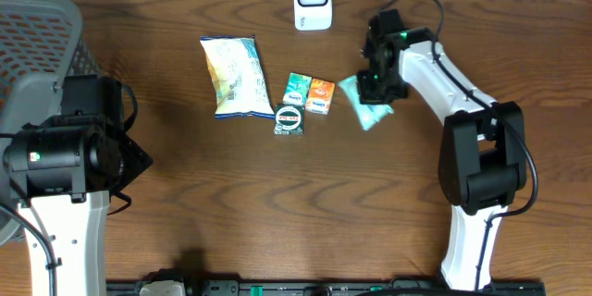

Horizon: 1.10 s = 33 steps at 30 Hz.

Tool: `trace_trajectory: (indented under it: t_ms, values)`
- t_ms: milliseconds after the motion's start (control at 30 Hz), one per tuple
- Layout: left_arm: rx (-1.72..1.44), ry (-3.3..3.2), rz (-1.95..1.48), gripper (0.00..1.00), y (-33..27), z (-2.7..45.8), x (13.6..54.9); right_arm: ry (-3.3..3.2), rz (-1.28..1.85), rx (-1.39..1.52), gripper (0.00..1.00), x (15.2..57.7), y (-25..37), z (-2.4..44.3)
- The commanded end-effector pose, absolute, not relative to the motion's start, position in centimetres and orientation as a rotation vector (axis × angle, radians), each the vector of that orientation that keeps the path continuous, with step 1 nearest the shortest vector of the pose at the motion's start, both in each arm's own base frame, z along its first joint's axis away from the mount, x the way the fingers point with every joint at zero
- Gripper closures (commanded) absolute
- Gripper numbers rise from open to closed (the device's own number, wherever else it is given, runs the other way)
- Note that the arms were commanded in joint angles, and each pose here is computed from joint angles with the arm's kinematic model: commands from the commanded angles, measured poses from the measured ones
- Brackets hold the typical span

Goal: Scan the item barcode

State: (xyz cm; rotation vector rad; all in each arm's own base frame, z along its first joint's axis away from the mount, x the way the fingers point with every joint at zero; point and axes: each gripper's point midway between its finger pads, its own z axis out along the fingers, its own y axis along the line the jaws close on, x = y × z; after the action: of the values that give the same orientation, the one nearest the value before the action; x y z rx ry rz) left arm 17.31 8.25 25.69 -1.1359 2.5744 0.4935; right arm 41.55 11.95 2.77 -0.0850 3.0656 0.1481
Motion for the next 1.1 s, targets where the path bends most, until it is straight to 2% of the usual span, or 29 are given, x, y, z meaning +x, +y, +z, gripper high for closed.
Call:
trace_trajectory:
  t_ms: [0, 100, 233, 267, 433, 500, 533, 567, 733, 867, 933, 1000, 1067]
  values:
    - [-1.157, 2.563, 0.495, 0.02, 8.4, 25.8, 17.1, 3.043, -0.112, 0.029, 0.99, 42.7, 7.8, 4.2]
    - [-1.157, 2.563, 0.496, 0.02, 8.4, 25.8, 17.1, 3.039, -0.162, 0.037, 0.99, 42.8, 6.8, 6.3]
    - [-1.157, 2.563, 0.496, 0.02, 8.4, 25.8, 17.1, 3.055, -0.084, -0.112, 0.98, 42.6, 8.2, 8.4]
    - [-1.157, 2.563, 0.496, 0.03, 8.4, 25.8, 17.1, 3.066, -0.043, -0.187, 0.93, 42.2, 9.0, 8.6]
    - [-1.157, 2.563, 0.496, 0.02, 8.4, 25.8, 17.1, 3.103, -0.002, -0.471, 0.53, 40.0, 11.6, 8.4]
    - [-1.157, 2.563, 0.495, 0.02, 8.4, 25.8, 17.1, 3.105, -0.070, -0.518, 0.31, 39.5, 11.9, 8.0]
    - [-1.157, 2.563, 0.496, 0.02, 8.4, 25.8, 17.1, 3.103, -0.127, -0.530, 0.14, 39.3, 11.8, 7.8]
    - [-1.157, 2.563, 0.496, 0.02, 8.4, 25.8, 17.1, 3.103, -0.202, -0.519, 0.01, 39.2, 11.5, 7.5]
    - [-1.157, 2.563, 0.495, 0.02, 8.4, 25.8, 17.1, 3.054, -0.551, -0.428, 0.01, 38.6, 9.7, 6.3]
    - [-1.157, 2.563, 0.495, 0.03, 8.4, 25.8, 17.1, 3.001, -0.639, -0.459, 0.02, 38.8, 9.6, 5.1]
    - [-1.157, 2.563, 0.495, 0.02, 8.4, 25.8, 17.1, 2.992, -0.637, -0.463, 0.12, 38.8, 9.8, 4.7]
    - [-1.157, 2.563, 0.495, 0.02, 8.4, 25.8, 17.1, 2.978, -0.629, -0.465, 0.28, 39.0, 10.1, 4.3]
    - [-1.157, 2.563, 0.495, 0.02, 8.4, 25.8, 17.1, 2.965, -0.626, -0.463, 0.32, 39.1, 10.2, 3.7]
